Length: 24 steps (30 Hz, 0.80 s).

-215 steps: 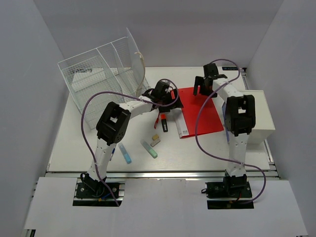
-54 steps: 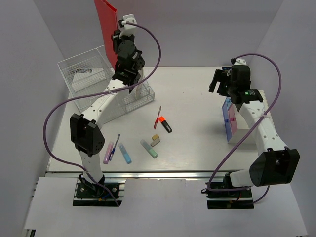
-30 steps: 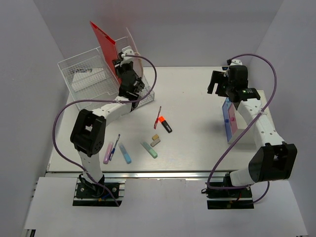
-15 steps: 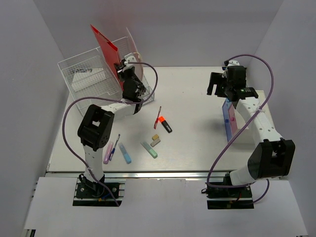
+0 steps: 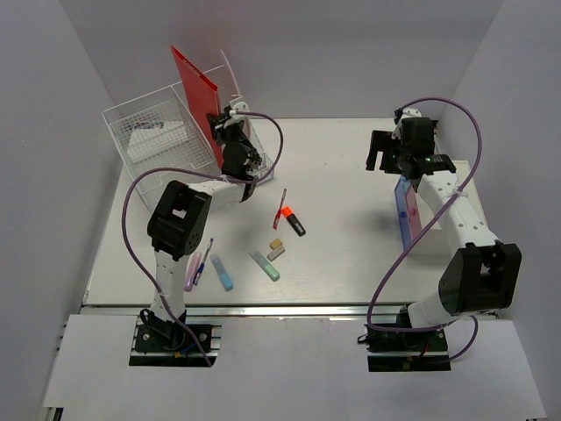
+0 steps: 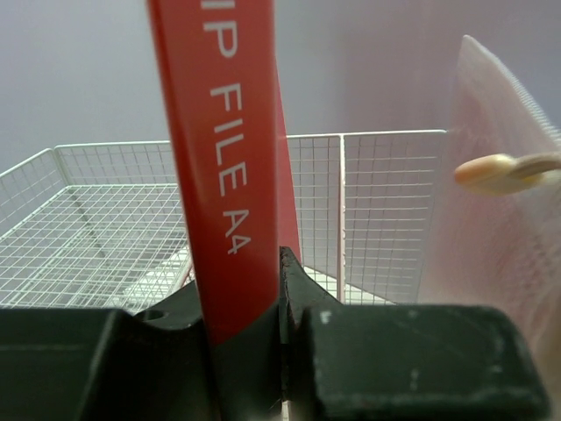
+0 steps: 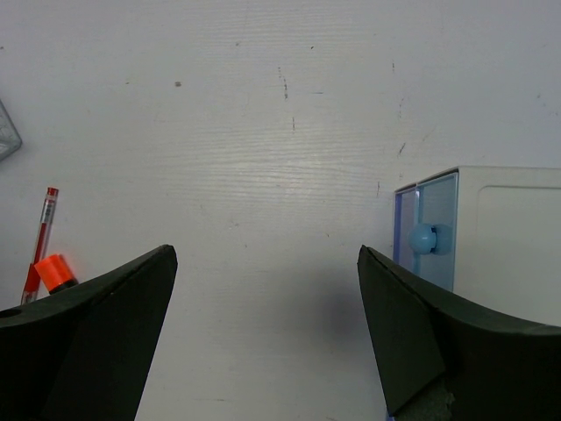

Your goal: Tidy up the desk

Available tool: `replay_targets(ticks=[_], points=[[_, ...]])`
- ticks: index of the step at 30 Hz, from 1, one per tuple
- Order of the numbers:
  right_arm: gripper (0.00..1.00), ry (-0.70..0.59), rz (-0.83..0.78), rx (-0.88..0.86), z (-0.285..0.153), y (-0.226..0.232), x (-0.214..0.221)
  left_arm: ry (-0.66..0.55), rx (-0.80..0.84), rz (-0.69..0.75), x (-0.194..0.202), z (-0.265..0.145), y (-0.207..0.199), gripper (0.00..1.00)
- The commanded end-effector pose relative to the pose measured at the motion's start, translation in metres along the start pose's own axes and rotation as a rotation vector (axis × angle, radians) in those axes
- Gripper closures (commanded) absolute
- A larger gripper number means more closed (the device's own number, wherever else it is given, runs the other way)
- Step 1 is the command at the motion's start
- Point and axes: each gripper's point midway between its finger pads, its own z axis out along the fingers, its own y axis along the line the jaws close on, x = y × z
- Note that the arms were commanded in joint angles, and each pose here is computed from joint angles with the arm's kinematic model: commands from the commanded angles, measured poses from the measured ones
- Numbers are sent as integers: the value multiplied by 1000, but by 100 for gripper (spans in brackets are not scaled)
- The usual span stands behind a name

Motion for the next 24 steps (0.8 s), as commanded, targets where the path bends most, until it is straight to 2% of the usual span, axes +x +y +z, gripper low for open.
replay_targets(ticks=[1,6,12,24], points=[[11,-51,-18,-11,0,1,-17,-113,-67,-186,-37,14,16,100],[11,-35,-26,-4,3,-1,-13,-149,-78,-215,-41,20,14,100],[11,-18,-27,-6,7,-1,-9,-134,-85,-221,-36,29,12,100],[11,-8,-38,-2,6,-2,-6,-108,-73,-180,13,16,11,100]])
